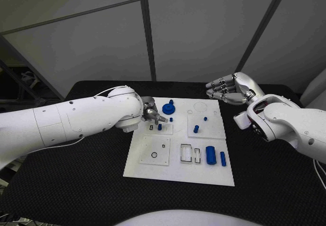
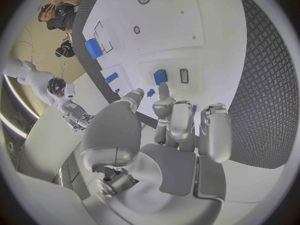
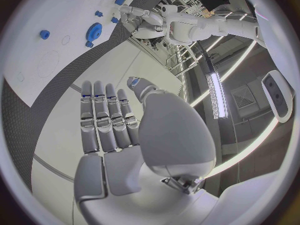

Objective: Assemble the parts on the task board

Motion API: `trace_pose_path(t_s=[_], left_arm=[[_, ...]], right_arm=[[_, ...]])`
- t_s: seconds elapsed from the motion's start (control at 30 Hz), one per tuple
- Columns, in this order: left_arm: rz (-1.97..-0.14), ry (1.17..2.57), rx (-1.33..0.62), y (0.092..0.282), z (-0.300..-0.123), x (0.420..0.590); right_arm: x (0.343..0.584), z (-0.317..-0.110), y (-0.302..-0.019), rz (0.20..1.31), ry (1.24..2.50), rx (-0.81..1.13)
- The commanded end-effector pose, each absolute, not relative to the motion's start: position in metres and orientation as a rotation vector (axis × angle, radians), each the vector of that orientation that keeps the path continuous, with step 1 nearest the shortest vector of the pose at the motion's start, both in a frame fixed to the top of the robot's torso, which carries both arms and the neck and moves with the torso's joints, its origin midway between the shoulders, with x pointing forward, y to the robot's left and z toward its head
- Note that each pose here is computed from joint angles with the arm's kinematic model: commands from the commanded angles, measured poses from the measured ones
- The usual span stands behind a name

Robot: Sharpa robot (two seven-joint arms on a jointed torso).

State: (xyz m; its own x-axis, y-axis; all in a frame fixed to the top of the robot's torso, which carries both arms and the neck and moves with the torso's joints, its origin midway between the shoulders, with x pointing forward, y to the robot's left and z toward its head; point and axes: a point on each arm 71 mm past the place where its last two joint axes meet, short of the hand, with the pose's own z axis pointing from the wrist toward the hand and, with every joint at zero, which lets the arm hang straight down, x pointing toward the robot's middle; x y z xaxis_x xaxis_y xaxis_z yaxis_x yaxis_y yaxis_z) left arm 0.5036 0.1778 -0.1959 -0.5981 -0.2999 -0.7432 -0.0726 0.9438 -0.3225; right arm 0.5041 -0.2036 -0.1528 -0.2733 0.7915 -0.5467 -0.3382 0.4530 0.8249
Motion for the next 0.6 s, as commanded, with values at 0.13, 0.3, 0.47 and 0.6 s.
trace_pose_path(t_s=[0.13, 0.3, 0.47, 0.6], left_arm=[[-0.403, 2.168, -0.325, 0.186, -0.175, 0.513], [-0.385, 2.176, -0.340, 0.202, -0.159, 0.523], [-0.332, 2.219, -0.324, 0.217, -0.148, 0.538], [-0.301, 2.239, -0.323, 0.222, -0.146, 0.551]], right_arm=[[0.505, -0.152, -0.204, 1.154, 1.470, 0.419], [0.506, -0.152, -0.205, 1.151, 1.470, 0.420], [0.506, -0.152, -0.205, 1.151, 1.471, 0.421], [0.506, -0.152, -0.204, 1.152, 1.472, 0.420]])
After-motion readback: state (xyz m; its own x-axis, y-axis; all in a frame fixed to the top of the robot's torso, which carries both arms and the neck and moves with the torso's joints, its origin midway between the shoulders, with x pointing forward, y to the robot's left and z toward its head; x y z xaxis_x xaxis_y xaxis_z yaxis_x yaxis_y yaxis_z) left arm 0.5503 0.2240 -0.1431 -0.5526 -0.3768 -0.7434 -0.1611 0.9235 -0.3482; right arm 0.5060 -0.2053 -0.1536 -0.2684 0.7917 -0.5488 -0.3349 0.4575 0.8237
